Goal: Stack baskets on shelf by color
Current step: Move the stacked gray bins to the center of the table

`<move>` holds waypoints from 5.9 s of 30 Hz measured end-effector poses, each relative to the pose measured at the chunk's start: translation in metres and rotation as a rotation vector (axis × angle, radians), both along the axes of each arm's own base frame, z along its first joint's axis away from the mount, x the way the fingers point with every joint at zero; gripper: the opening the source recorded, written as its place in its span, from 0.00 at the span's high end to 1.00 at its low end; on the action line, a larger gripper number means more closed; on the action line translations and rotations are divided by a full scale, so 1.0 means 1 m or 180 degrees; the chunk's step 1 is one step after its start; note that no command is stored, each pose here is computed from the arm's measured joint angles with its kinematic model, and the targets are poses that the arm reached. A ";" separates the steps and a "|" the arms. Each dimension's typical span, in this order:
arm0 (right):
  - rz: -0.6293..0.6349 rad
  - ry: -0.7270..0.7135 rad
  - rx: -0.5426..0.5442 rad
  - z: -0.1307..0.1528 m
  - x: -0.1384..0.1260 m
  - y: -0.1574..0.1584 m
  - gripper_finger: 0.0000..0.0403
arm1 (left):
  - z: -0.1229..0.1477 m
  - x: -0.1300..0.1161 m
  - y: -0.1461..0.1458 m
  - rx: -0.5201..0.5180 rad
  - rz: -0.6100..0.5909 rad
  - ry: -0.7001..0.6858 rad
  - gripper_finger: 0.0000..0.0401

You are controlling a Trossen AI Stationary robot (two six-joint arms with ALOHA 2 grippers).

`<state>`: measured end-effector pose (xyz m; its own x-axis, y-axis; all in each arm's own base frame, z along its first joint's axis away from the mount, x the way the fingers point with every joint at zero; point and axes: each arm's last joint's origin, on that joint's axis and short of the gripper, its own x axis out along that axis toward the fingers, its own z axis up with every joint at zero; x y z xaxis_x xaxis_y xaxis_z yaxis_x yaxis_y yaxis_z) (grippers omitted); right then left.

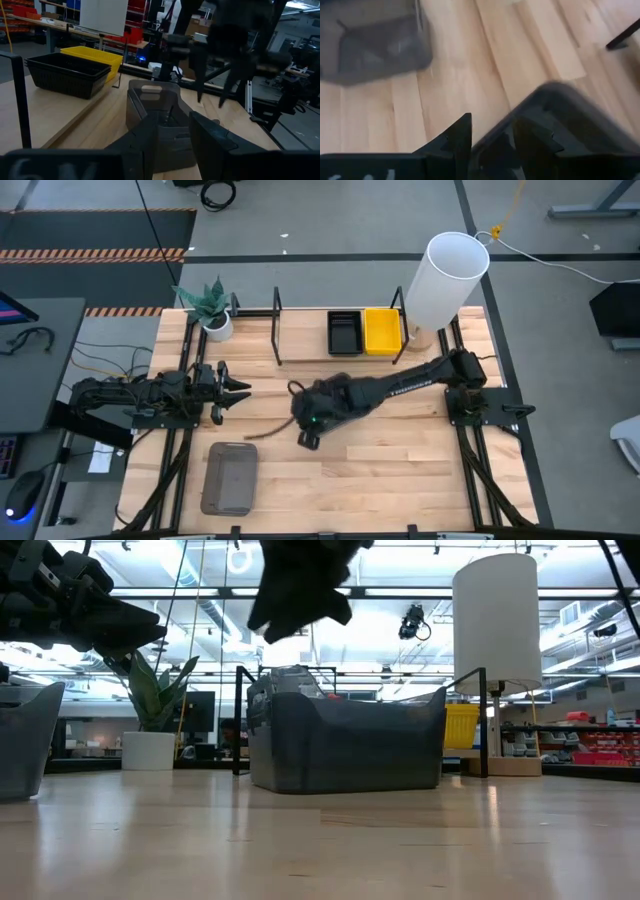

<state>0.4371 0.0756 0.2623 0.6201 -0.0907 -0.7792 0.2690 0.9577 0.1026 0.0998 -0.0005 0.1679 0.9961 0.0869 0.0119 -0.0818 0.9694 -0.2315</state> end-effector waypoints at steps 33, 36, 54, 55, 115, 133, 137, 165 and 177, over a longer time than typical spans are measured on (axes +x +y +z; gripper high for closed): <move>-0.0968 0.1598 0.0171 0.003 -0.099 -0.093 0.75 | 0.000 0.000 0.000 0.0000 0.0000 -0.0001 0.71; -0.0984 0.1517 0.0251 0.001 -0.100 -0.102 0.75 | 0.000 0.000 0.000 -0.0001 -0.0001 -0.0001 0.71; -0.1005 0.1444 0.0529 -0.025 -0.099 -0.112 0.52 | 0.000 0.000 0.000 0.0000 0.0000 0.0001 0.71; -0.1013 0.1433 0.0550 -0.029 -0.099 -0.112 0.52 | 0.000 0.000 0.000 0.0000 0.0000 0.0000 0.71; 0.0616 0.0605 0.0421 -0.040 -0.075 -0.052 0.80 | 0.000 0.000 0.000 0.0000 -0.0001 0.0000 0.71; 0.0499 0.1197 0.0531 0.016 -0.086 -0.045 0.69 | 0.000 0.000 0.000 -0.0001 0.0001 -0.0001 0.71; 0.0384 0.1687 0.0553 0.016 -0.102 -0.036 0.69 | 0.000 0.000 0.000 -0.0001 -0.0001 0.0000 0.71; -0.0476 0.1202 0.0566 -0.057 -0.096 -0.047 0.69 | 0.000 0.000 0.000 -0.0001 -0.0001 0.0000 0.71; -0.0155 0.1155 0.1075 -0.035 -0.107 -0.041 0.69 | 0.000 0.000 0.000 -0.0001 0.0000 -0.0001 0.71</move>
